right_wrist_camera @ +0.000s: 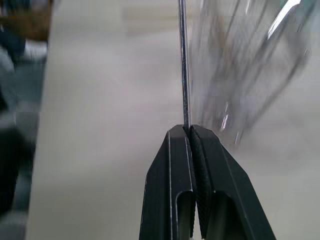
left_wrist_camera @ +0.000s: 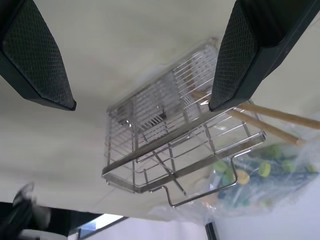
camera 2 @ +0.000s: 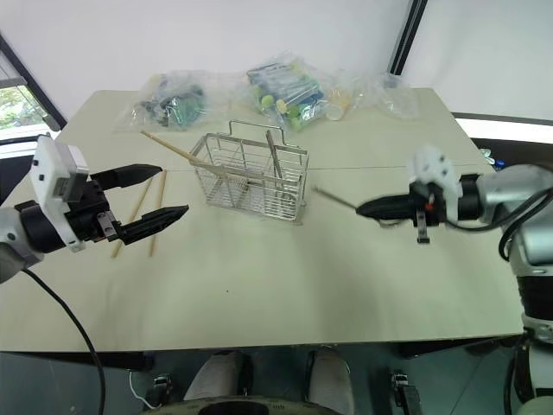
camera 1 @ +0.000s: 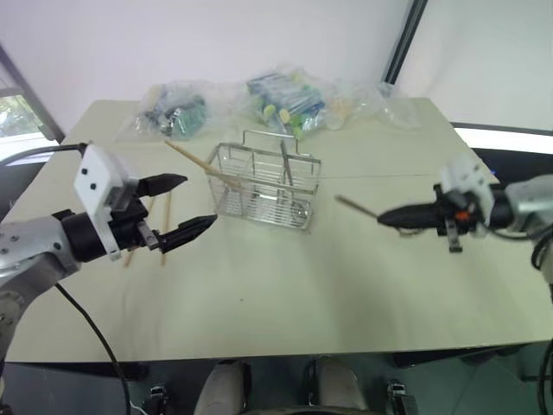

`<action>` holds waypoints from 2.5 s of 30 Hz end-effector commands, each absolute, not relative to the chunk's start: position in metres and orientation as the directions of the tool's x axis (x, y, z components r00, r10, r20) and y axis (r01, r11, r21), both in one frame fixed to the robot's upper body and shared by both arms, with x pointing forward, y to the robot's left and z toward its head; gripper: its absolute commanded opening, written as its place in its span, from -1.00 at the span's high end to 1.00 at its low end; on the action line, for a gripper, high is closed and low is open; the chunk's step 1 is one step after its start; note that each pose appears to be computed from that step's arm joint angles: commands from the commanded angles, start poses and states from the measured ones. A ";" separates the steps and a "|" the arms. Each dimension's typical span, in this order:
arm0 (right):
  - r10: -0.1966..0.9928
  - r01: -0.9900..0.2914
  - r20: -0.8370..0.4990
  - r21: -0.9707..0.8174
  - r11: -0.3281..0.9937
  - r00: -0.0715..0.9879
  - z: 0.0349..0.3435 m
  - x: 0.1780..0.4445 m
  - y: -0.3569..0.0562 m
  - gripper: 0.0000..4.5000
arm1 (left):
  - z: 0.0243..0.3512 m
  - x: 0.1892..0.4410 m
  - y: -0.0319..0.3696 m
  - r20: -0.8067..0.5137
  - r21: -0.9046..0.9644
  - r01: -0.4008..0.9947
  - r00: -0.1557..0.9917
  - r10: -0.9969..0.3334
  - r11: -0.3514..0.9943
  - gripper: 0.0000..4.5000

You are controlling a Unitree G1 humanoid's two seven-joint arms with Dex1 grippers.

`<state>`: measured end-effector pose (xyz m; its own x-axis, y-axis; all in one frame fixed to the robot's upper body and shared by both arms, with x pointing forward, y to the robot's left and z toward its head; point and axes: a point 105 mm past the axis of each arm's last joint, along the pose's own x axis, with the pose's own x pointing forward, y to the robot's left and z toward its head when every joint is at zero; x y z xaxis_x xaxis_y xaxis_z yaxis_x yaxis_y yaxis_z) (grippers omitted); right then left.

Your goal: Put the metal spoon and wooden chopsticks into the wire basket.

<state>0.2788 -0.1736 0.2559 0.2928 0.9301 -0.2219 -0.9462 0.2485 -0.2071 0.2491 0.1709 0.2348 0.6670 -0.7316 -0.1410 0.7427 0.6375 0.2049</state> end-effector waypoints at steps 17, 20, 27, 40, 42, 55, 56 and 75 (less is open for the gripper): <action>0.782 -0.797 0.188 0.007 0.605 0.595 0.275 0.360 -0.068 0.98 | 0.256 0.259 0.162 -0.072 0.260 0.747 0.647 -0.759 0.612 -1.00; 0.766 -0.780 0.164 0.040 0.624 0.621 0.260 0.363 -0.069 0.98 | 0.257 0.257 0.162 -0.069 0.262 0.745 0.648 -0.759 0.613 -1.00; 0.717 -0.727 0.144 0.038 0.685 0.682 0.252 0.368 -0.075 -0.31 | 0.259 0.257 0.165 -0.064 0.264 0.736 0.658 -0.750 0.624 -1.00; 0.754 -0.743 0.224 -0.146 0.653 0.618 0.318 0.351 -0.123 -0.51 | 0.310 0.268 0.192 0.127 0.217 0.647 0.723 -0.679 0.731 -1.00; 0.814 -0.780 0.183 -0.234 0.581 0.551 0.322 0.334 -0.127 -0.51 | 0.327 0.269 0.203 0.173 0.214 0.609 0.746 -0.643 0.764 -1.00; 0.912 -0.912 -0.151 -0.220 0.346 0.382 0.234 0.272 -0.123 -0.51 | 0.253 0.336 0.343 -0.264 -0.024 -0.131 0.957 0.120 0.991 -1.00; 0.911 -0.913 -0.154 -0.212 0.349 0.383 0.231 0.271 -0.123 -0.51 | 0.243 0.338 0.340 -0.307 -0.017 -0.121 0.945 0.110 0.993 -1.00; 0.877 -0.887 -0.148 -0.148 0.438 0.458 0.217 0.255 -0.127 -0.51 | 0.135 0.378 0.312 -0.592 0.040 0.022 0.806 0.006 0.999 -1.00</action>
<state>0.2596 -0.1284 0.2036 0.4485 0.8742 -0.1860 -0.8937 0.4360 -0.1057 0.3695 0.3143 0.1238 0.7769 0.0176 -0.6294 -0.0097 0.9998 0.0161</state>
